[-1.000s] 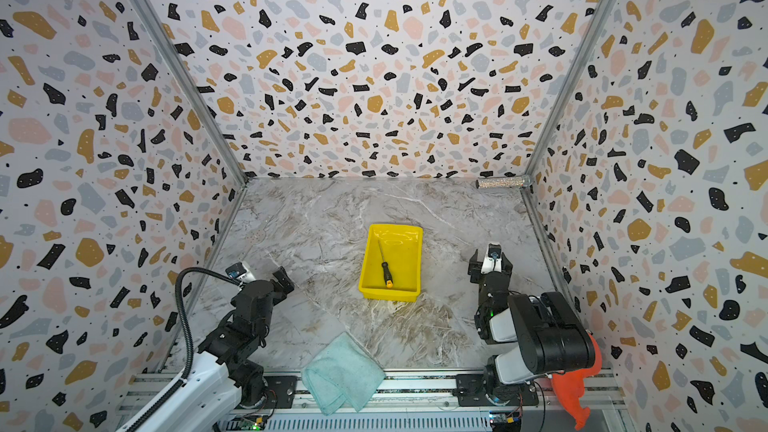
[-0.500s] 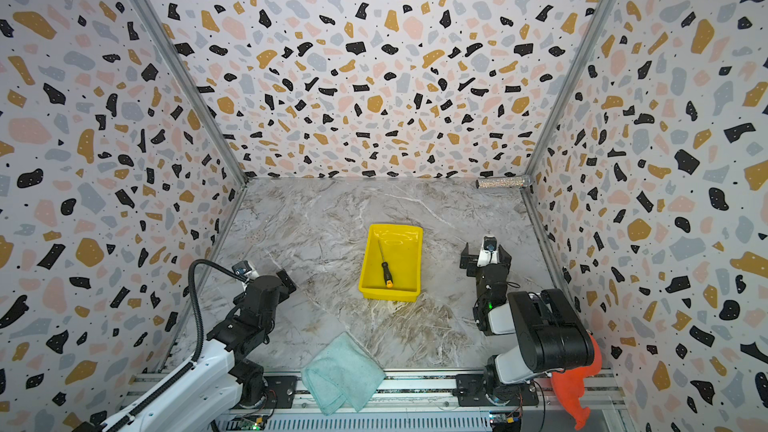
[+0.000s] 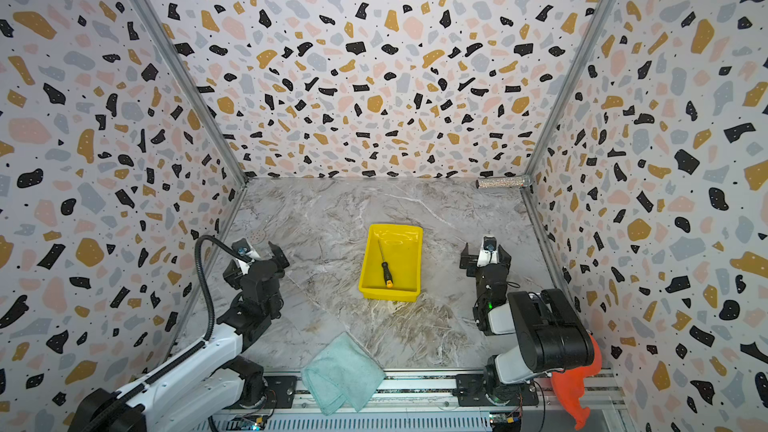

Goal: Put the screwdriver in the bin

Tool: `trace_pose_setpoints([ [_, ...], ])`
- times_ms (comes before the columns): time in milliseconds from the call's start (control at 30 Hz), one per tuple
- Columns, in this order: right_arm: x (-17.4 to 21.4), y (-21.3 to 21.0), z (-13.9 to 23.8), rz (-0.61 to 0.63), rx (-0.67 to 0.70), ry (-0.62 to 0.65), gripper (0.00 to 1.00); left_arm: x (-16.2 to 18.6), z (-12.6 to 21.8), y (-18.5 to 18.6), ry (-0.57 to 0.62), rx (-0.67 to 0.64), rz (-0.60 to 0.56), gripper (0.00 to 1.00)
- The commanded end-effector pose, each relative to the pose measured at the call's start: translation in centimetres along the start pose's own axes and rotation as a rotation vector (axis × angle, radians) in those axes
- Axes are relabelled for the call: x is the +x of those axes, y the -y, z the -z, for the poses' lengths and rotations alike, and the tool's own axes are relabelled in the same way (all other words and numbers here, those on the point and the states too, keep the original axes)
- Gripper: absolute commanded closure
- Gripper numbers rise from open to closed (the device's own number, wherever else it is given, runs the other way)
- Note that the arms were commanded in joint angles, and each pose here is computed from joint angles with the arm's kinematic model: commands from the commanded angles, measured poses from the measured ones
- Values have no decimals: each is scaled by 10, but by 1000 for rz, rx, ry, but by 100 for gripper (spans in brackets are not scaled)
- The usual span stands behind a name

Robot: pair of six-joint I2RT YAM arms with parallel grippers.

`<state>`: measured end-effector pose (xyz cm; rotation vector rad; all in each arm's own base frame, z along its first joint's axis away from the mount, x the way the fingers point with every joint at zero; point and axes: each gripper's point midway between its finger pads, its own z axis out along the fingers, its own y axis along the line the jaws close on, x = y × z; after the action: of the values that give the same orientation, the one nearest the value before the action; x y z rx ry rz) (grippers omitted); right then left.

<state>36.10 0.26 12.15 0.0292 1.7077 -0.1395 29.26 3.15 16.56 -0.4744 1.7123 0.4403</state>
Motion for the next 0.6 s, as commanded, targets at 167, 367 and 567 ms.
trace_pose_setpoints([
  [167,-5,-2,-2,-8,-7,9,1,3,-7,8,115,98,-58,1],
  [367,-5,-2,-2,-9,-6,9,1,6,-15,13,115,153,-50,0],
  [567,-5,-1,-2,-9,-5,10,1,6,-22,22,96,188,-46,1],
])
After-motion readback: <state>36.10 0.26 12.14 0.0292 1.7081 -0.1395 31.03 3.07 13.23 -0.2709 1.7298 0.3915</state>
